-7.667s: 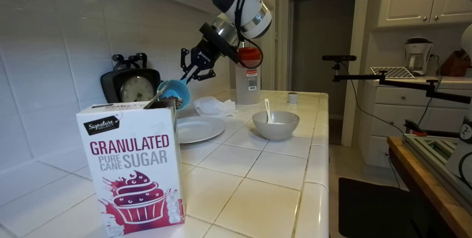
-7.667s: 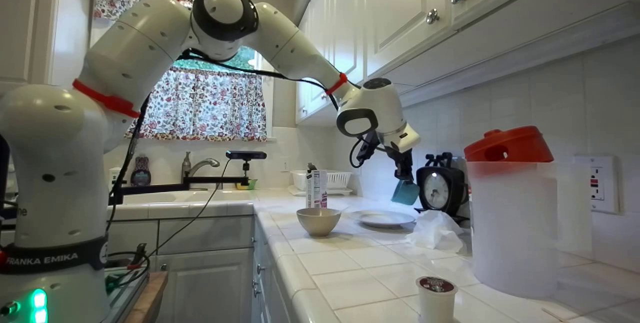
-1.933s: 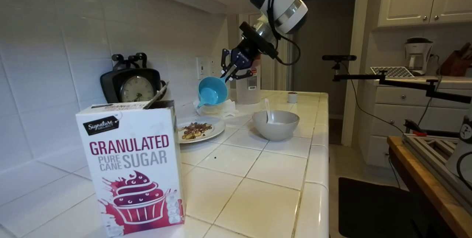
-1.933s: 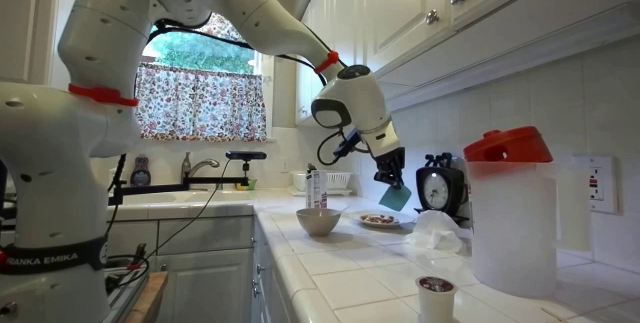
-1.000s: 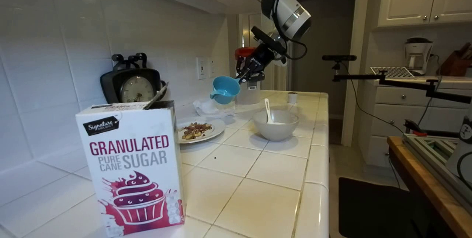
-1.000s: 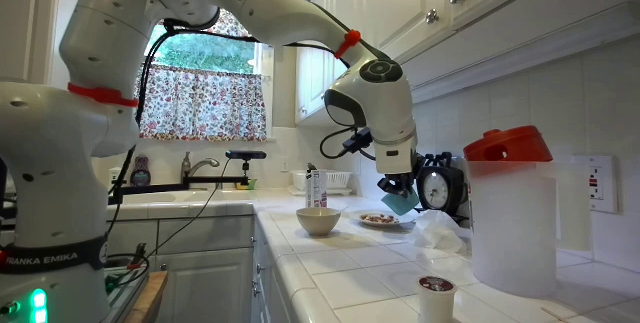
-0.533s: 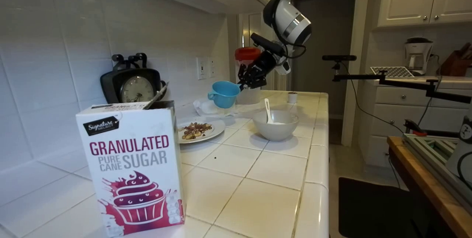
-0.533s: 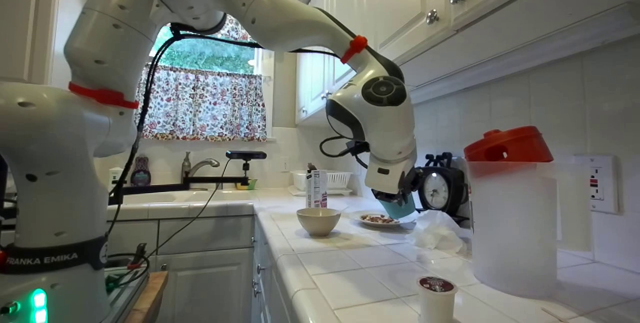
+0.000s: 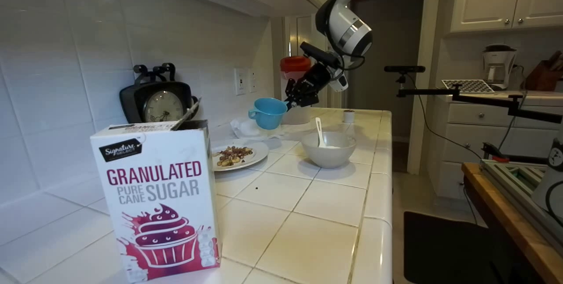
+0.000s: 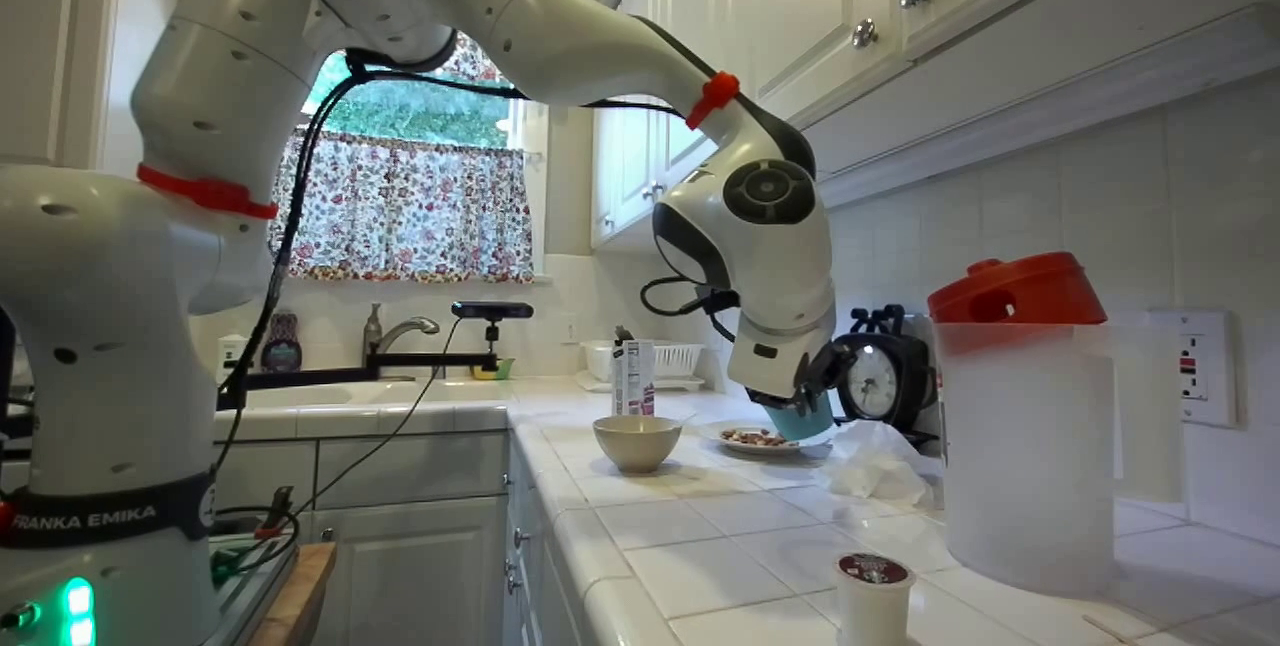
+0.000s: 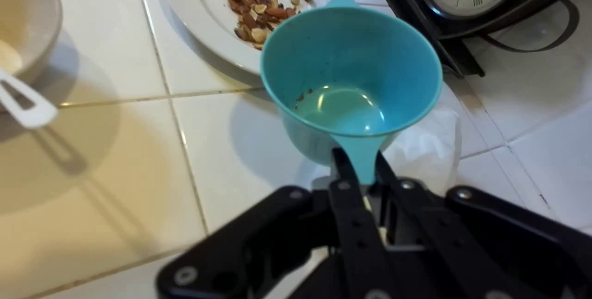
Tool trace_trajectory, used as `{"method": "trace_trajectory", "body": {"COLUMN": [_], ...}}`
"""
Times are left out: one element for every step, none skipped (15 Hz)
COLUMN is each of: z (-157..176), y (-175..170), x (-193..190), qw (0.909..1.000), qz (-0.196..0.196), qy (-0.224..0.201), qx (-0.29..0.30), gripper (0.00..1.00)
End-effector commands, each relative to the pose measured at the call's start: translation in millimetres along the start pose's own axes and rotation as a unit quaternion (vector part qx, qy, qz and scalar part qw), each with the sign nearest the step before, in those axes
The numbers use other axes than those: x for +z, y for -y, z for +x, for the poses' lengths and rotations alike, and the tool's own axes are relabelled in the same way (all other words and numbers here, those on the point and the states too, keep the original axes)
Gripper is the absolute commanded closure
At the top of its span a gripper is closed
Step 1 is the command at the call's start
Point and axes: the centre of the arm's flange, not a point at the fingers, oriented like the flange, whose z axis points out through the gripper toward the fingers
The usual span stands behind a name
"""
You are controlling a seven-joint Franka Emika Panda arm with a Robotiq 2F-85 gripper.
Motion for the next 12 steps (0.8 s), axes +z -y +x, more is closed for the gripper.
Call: {"method": "trace_trajectory", "body": {"z": [15.9, 21.0, 27.4, 34.8, 42.0, 48.8, 56.9, 63.3, 68.7, 72.3, 76.0, 79.2], "y": [-1.8, -4.4, -6.3, -8.1, -9.7, -11.0, -13.0, -15.9, -19.1, -22.7, -26.9, -30.1], "x": [-4.4, -7.4, -11.3, -14.5, -19.3, -23.6, -27.5, -30.1, -32.0, -33.4, -34.5, -34.4], "qw": [0.9979, 0.9968, 0.9953, 0.9935, 0.9915, 0.9897, 0.9875, 0.9854, 0.9829, 0.9808, 0.9788, 0.9769], "qz": [-0.016, -0.020, -0.024, -0.030, -0.037, -0.038, -0.041, -0.044, -0.048, -0.051, -0.054, -0.056], "qy": [0.031, 0.036, 0.040, 0.043, 0.044, 0.043, 0.045, 0.046, 0.049, 0.052, 0.053, 0.056], "qx": [0.054, 0.068, 0.084, 0.101, 0.116, 0.131, 0.146, 0.158, 0.171, 0.181, 0.190, 0.199], "gripper": [0.97, 0.97, 0.97, 0.97, 0.97, 0.97, 0.97, 0.97, 0.97, 0.97, 0.97, 0.97]}}
